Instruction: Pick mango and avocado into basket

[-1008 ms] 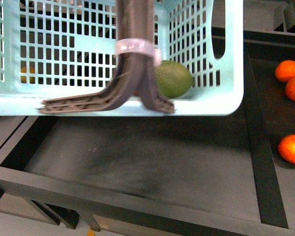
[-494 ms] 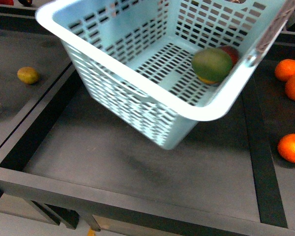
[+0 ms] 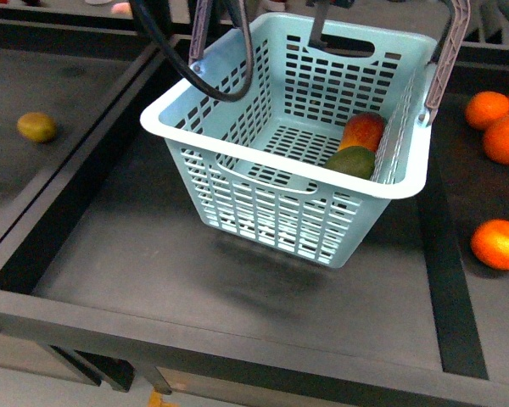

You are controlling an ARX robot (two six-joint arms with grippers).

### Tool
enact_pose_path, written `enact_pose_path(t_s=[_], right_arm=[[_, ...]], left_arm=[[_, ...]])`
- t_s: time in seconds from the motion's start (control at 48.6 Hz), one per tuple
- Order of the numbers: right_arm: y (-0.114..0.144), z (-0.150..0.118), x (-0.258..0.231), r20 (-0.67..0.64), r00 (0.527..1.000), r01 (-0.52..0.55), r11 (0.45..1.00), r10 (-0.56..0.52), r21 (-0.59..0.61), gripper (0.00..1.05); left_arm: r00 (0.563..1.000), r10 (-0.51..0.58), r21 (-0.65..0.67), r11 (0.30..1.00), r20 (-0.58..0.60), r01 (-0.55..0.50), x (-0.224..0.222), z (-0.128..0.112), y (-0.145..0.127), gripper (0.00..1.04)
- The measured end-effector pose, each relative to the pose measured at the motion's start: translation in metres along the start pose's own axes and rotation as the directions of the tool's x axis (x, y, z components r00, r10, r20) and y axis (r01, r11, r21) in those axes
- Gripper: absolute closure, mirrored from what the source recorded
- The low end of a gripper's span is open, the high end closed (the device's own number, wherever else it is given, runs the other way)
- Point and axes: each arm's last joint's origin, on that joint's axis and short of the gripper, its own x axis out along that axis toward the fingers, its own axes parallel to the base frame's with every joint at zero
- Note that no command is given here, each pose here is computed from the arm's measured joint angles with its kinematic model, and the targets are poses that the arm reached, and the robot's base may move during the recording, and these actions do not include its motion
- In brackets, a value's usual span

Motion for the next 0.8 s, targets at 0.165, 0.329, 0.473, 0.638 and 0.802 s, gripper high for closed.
enact_pose_path(t_s=[0.165,0.329,0.473,0.638,0.802], right_arm=[[0.000,0.000,0.000,0.000,1.000,0.000,1.000,0.000,0.000,0.08],[0.000,0.000,0.000,0.000,1.000,0.000,1.000,0.000,0.000,0.08],[0.000,0.000,0.000,0.000,1.000,0.000,1.000,0.000,0.000,0.08],[0.000,0.000,0.000,0.000,1.000,0.000,1.000,0.000,0.000,0.08],[0.000,0.000,0.000,0.000,1.000,0.000,1.000,0.000,0.000,0.08]], left_arm=[[0.998,-0.041,-0.042,0.998,0.051,0.043,0.021,0.019,0.000,0.99],[0.999,0.002,-0.098,0.995,0.041,0.002,0.032,0.021,0.010,0.79],[0.995,0.082,-0.092,0.993,0.064,-0.076,0.027,0.026,0.027,0.54],[0.987,0.123,-0.077,0.990,0.108,-0.115,0.009,0.044,0.041,0.26],[0.980,0.117,-0.064,0.992,0.164,-0.108,-0.025,0.085,0.037,0.07]])
